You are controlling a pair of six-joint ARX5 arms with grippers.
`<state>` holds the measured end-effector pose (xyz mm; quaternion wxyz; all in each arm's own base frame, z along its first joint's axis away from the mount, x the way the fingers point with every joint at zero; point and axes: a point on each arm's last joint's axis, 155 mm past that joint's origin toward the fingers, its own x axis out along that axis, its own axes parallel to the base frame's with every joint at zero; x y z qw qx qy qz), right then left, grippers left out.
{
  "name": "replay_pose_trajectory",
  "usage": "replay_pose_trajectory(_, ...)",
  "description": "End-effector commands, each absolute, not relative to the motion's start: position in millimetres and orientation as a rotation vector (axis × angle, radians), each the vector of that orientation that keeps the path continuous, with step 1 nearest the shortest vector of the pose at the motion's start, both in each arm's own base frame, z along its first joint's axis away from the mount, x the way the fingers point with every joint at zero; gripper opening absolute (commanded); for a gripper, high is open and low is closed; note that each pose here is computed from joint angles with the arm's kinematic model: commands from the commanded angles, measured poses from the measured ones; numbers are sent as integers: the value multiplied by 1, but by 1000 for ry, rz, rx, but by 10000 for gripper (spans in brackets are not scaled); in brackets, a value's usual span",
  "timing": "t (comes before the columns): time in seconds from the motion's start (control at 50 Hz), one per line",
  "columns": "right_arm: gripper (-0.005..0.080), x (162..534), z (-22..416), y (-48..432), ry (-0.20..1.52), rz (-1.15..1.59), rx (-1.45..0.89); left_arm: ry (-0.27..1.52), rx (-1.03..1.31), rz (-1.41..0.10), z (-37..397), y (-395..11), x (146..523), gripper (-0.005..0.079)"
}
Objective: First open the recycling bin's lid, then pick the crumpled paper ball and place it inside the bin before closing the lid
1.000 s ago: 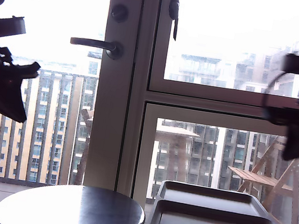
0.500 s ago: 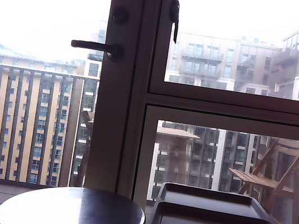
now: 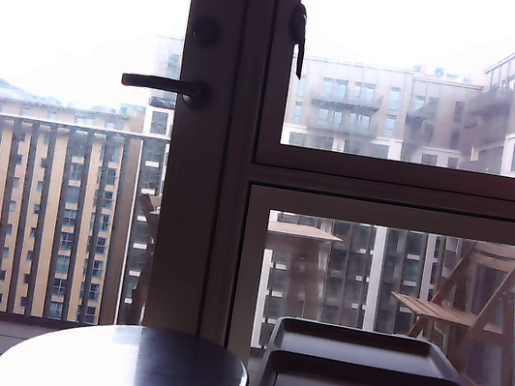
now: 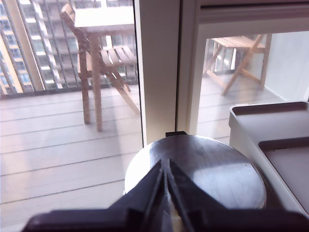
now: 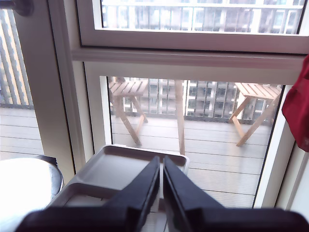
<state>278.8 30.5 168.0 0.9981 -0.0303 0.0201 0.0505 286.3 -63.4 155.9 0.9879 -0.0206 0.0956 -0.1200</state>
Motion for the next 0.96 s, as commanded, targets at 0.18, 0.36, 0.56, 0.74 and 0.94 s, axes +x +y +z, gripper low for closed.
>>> replay_pose_trajectory(0.18,-12,265,178,30,-28,105,-58,149,-48,-237,155,-59,267,-24)
replay_pose_trajectory(0.36,-12,256,190,30,-76,111,23,78,-96,-240,174,-58,254,-24)
replay_pose_trajectory(0.56,-12,255,169,31,7,117,33,67,-129,-243,176,-57,245,-24)
replay_pose_trajectory(0.74,-12,251,130,31,161,115,22,126,-125,-239,161,-56,243,-24)
replay_pose_trajectory(0.94,-12,246,105,30,263,113,14,233,-119,-231,135,-55,239,-24)
